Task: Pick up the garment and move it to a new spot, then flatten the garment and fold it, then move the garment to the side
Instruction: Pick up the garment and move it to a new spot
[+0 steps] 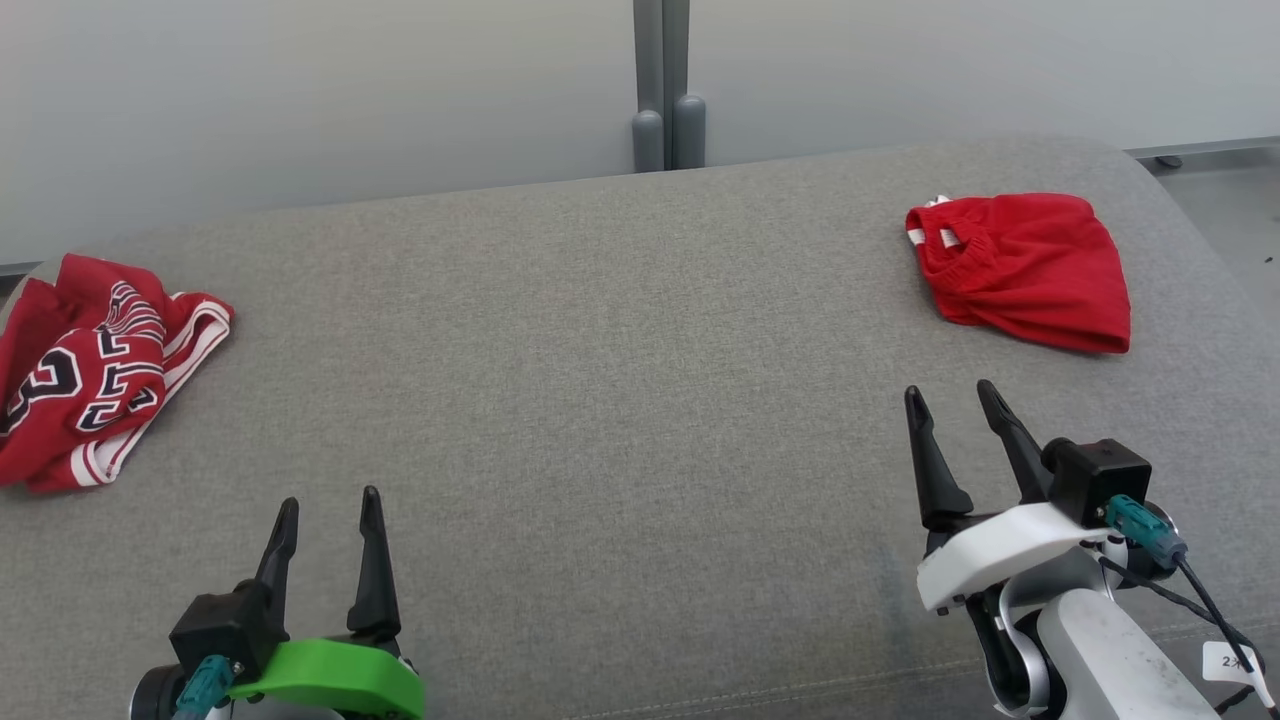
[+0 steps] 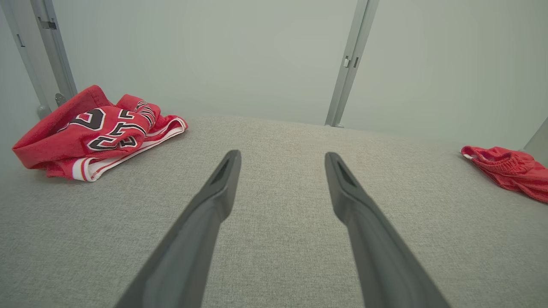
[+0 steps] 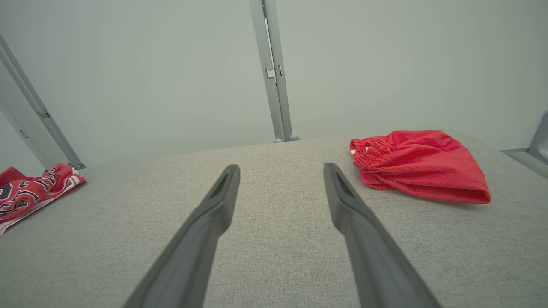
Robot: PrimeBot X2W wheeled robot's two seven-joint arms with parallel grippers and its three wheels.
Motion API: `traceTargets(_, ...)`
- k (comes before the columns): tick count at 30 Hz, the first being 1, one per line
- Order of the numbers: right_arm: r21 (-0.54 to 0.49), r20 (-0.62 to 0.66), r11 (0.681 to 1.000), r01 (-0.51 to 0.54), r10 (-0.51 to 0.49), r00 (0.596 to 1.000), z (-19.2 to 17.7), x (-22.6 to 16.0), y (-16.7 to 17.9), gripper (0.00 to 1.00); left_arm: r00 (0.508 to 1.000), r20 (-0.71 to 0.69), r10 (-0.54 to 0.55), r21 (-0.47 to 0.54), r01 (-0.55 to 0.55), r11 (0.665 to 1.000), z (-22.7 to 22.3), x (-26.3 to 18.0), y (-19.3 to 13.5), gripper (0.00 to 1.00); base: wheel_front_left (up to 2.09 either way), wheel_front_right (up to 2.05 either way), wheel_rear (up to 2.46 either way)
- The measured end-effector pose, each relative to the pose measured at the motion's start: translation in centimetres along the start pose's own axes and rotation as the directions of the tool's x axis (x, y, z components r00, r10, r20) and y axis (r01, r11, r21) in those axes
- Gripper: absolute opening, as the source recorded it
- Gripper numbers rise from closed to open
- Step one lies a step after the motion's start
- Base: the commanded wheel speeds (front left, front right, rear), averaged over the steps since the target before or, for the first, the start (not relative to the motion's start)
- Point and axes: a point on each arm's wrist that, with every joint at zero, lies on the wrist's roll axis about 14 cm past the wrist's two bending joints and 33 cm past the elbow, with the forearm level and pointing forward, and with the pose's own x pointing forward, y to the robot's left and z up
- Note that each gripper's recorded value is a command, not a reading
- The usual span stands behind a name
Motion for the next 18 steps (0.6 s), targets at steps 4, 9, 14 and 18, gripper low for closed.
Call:
traceTargets(4, 0.001, 0.004, 1.000, -0.025, 0.025, 1.000, 0.1, 0.4, 0.8, 1.00, 1.000, 0.007, 0.020, 0.004, -0.020, 1.000, 0.2, -0.3, 0.6, 1.00, 0.00, 0.00, 0.00)
traceTargets(9, -0.001, 0.000, 0.997, -0.081, 0.081, 0.997, -0.1, 1.0, 2.6, 1.00, 0.997, 0.028, 0.071, 0.010, -0.072, 0.997, 0.9, -1.0, 2.3, 1.00, 0.00, 0.00, 0.00)
traceTargets(14, 0.016, -0.017, 0.978, -0.206, 0.206, 0.978, -0.8, 1.4, 6.6, 1.00, 0.978, 0.088, 0.189, 0.010, -0.191, 0.982, 2.9, -2.1, 6.1, 1.00, 0.00, 0.00, 0.00)
traceTargets(18, 0.032, -0.025, 0.958, -0.287, 0.287, 0.957, -1.2, 1.5, 9.3, 1.00, 0.956, 0.133, 0.262, 0.006, -0.265, 0.964, 4.3, -3.2, 8.5, 1.00, 0.00, 0.00, 0.00)
